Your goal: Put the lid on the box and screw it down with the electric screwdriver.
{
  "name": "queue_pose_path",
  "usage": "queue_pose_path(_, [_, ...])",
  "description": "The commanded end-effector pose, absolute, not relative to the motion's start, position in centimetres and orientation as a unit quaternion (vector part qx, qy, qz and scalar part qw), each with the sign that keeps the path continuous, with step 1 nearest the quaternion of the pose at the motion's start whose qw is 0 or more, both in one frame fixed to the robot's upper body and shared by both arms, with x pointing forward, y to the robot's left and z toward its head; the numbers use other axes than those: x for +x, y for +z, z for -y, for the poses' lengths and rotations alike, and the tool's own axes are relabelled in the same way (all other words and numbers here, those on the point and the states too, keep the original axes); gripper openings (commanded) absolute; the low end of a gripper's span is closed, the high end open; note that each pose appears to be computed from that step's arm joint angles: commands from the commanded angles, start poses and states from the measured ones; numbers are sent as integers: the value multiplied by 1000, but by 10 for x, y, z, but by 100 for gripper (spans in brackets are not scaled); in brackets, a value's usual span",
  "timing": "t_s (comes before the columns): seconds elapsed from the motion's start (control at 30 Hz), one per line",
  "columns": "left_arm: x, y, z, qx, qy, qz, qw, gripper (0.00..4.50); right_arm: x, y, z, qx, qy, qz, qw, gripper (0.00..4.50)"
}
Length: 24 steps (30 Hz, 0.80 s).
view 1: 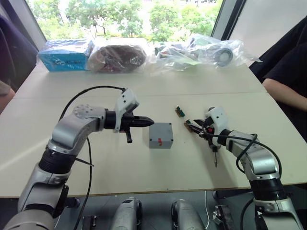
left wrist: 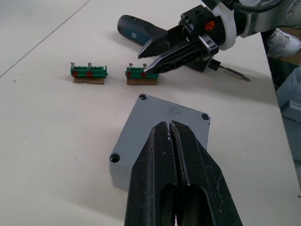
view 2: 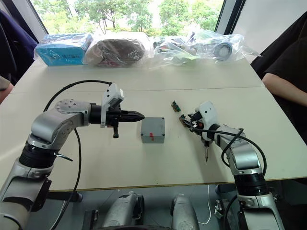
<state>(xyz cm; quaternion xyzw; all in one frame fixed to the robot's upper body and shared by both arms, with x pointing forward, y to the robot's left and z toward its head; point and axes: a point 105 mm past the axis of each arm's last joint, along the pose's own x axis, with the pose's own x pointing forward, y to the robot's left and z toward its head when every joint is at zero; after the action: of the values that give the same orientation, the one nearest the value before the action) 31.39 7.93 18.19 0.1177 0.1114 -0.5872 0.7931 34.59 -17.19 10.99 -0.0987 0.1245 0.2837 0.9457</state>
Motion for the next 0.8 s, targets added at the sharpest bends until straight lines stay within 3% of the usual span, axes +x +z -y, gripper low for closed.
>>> queue_pose_path(0.03, [312,190,-79,130,-586,-92,794,0,350,118,173,-105,279,-110,948,111])
queue_pose_path(0.1, [313,190,-79,130,-586,-91,795,0,350,117,174,-107,280,-112,948,24])
queue_pose_path(0.13, [313,190,-79,130,-585,-90,795,0,350,116,174,-109,280,-114,947,4])
queue_pose_path(0.47, [314,192,-78,126,-582,-86,799,0,351,122,173,-121,279,-108,947,4])
queue_pose_path(0.67, [314,191,-75,126,-581,-85,799,0,352,141,177,-135,268,-97,949,4])
queue_pose_path(0.8, [313,191,-73,124,-581,-84,800,0,351,147,178,-134,265,-111,949,167])
